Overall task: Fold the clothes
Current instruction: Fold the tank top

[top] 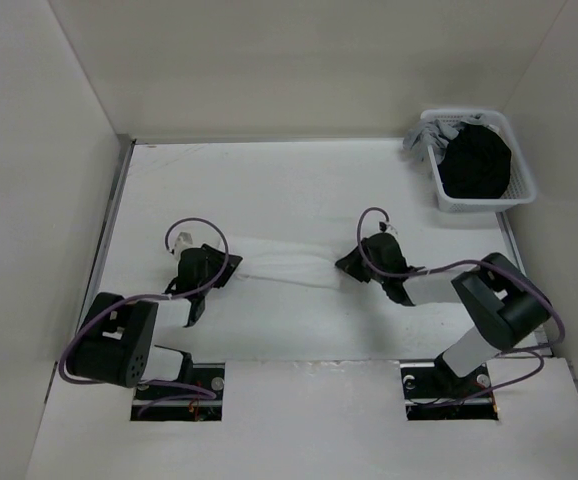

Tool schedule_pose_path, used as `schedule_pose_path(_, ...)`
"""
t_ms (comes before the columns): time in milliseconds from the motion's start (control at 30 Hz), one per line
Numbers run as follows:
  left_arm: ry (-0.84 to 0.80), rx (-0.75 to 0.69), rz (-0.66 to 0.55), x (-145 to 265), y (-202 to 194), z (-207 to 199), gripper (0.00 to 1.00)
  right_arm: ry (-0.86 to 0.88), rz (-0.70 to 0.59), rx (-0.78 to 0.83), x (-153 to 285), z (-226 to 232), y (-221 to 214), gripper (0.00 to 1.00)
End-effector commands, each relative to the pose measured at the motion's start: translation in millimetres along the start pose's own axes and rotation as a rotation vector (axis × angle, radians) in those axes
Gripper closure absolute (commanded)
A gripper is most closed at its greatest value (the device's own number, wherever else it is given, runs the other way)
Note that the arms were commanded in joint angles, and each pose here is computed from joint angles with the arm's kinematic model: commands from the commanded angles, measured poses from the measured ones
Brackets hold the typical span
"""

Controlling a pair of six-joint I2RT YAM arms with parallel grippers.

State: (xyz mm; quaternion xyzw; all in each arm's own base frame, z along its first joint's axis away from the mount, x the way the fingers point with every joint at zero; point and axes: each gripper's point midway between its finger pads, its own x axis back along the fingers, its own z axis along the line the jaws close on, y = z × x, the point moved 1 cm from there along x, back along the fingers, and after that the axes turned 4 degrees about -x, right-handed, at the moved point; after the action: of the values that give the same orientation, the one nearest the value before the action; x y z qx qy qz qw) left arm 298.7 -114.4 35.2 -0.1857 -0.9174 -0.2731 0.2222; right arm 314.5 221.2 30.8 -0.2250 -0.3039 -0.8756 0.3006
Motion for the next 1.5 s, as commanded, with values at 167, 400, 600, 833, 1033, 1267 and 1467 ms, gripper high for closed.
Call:
schedule_pose_path(167,-0.159,-0.083,0.004,17.8,7.6,-46.6,0.69,0.117,-0.093,0.051,46.1,25.7,13.1,0.56)
schedule_pose_path(400,-0.198,-0.164,0.037,27.7,-6.6,-59.8,0.68,0.005,0.019,0.083,34.9,-6.7,-11.8,0.42)
schedule_pose_path(600,-0.25,-0.186,0.047,35.6,-12.0,-72.8,0.68,0.016,0.09,0.046,20.1,-5.7,-27.4,0.49)
schedule_pose_path(833,-0.298,-0.208,0.042,44.5,-11.5,-89.0,0.67,0.074,0.042,-0.027,23.4,0.2,-22.9,0.87)
schedule_pose_path(1033,-0.326,-0.235,0.068,49.5,-20.7,-99.5,0.67,0.087,-0.044,-0.01,70.9,-1.0,-6.6,0.89)
schedule_pose_path(1267,-0.349,-0.227,0.083,56.0,-26.5,-104.8,0.67,0.101,-0.08,0.102,128.6,38.0,8.8,0.88)
schedule_pose_path(1467,-0.36,-0.212,0.051,69.0,-12.9,-111.3,0.66,0.152,-0.045,0.197,127.2,107.8,15.7,0.88)
